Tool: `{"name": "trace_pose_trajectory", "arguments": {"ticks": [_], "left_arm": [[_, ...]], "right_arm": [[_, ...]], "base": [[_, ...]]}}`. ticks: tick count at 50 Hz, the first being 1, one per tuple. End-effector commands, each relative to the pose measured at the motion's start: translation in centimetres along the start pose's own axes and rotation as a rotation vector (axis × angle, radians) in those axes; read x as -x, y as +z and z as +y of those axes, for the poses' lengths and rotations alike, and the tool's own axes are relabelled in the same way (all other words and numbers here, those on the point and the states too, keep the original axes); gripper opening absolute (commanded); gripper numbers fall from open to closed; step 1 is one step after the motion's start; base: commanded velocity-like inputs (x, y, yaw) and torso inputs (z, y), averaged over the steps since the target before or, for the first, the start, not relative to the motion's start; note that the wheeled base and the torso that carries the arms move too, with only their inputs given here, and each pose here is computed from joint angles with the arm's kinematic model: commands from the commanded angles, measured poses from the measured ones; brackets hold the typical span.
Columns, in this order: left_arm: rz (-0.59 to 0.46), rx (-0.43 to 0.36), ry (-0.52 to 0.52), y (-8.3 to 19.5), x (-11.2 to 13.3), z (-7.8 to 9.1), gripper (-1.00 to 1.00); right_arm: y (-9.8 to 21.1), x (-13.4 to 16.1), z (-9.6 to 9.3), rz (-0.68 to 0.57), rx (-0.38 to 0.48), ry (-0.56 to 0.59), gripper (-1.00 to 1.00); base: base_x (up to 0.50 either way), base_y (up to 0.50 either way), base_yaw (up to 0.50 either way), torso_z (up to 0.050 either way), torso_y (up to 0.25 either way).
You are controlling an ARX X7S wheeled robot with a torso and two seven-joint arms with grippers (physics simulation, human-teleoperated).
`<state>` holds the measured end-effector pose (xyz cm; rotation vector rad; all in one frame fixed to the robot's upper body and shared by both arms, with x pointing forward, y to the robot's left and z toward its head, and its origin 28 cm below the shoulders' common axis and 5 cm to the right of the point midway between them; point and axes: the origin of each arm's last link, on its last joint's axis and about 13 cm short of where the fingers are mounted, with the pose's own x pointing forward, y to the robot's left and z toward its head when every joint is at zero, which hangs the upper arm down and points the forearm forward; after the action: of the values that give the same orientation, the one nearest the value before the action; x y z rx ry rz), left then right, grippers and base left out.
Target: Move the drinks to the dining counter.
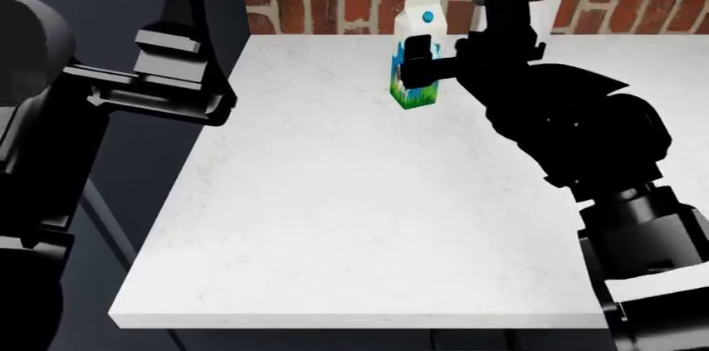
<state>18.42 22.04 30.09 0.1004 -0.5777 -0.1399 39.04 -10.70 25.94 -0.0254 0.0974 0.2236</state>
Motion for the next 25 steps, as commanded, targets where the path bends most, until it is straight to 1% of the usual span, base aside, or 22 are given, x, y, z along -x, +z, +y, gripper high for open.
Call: {"name": "trace_pose_trajectory", "arguments": {"ticks": [1, 15, 22, 25], "left_arm": [[0.009, -0.005, 0.001, -0.3, 0.0, 0.0, 1.00], [0.019, -0.011, 0.004, -0.6, -0.1, 0.0, 1.00], [0.025, -0.010, 0.008, -0.8, -0.1, 0.2, 1.00], [0.026, -0.010, 0.009, -0.8, -0.1, 0.2, 1.00]], "right_arm": [[-0.2, -1.2, -0.5, 0.028, 0.027, -0.014, 1.00], [0.2, -3.0, -1.0, 0.055, 0.043, 0.011, 1.00], [-0.4, -4.2, -1.7, 0.083, 0.022, -0.006, 1.00], [-0.6, -4.2, -1.7, 0.095, 0.015, 0.002, 1.00]], "base": [[0.00, 0.00, 0.00, 0.000, 0.000], [0.00, 0.00, 0.00, 0.000, 0.000], [0.00, 0.00, 0.00, 0.000, 0.000], [0.00, 0.00, 0.00, 0.000, 0.000]]}}
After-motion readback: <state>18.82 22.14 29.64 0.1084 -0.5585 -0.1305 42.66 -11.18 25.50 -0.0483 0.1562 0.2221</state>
